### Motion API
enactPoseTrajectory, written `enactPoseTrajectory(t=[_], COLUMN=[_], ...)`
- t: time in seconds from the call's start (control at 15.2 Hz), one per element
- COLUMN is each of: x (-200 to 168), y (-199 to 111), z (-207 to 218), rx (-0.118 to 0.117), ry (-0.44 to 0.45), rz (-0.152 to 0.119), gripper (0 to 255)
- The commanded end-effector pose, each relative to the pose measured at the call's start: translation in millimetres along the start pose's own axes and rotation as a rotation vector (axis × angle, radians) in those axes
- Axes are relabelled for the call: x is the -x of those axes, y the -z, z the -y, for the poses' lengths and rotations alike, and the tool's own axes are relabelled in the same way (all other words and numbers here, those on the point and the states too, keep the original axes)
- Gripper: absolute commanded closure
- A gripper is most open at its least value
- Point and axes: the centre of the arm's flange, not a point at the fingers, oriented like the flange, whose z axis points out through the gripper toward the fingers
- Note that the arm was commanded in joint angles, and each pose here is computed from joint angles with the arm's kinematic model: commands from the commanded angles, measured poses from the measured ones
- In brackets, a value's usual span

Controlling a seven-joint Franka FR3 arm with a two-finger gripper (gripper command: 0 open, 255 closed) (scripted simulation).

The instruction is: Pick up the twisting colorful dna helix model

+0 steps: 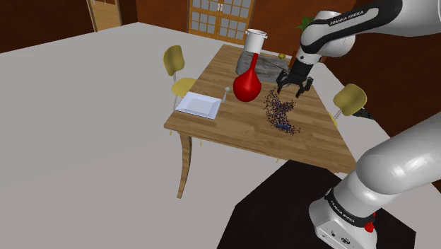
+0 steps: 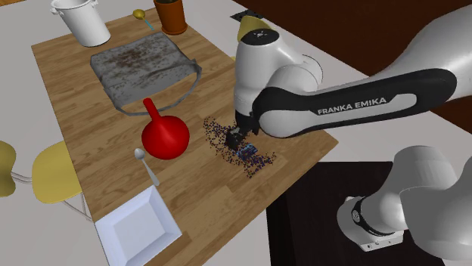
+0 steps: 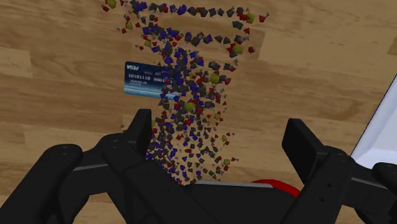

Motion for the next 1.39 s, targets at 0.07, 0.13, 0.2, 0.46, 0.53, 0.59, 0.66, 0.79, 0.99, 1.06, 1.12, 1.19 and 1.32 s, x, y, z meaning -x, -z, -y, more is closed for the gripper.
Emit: enactPoseTrajectory(t=[0.07, 0.13, 0.2, 0.46, 0.53, 0.59, 0.66, 0.79, 0.99, 1.06, 1.12, 1.19, 1.32], x=[-26, -33, -40, -40, -40, -40, -40, -40, -40, -40, -40, -40, -40], y=[-20, -28, -35, -56, -61, -67, -72, -75, -75, -75, -75, -75, -75], z=[-28, -37, -46, -47, -47, -48, -48, -48, -48, -48, -48, -48, -48], rx=[-0.018, -0.024, -0.030, -0.030, -0.030, -0.030, -0.030, -0.030, -0.030, -0.030, -0.030, -0.030, -0.030], ry=[-0.147, -0.194, -0.241, -0.241, -0.241, -0.241, -0.241, -0.241, -0.241, -0.241, -0.241, -0.241, -0.241], rz=[-0.002, -0.002, -0.002, -0.002, -0.002, -0.002, -0.002, -0.002, -0.002, -0.002, -0.002, -0.002, -0.002], gripper=[0, 0, 0, 0, 0, 0, 0, 0, 255, 255, 255, 255, 255])
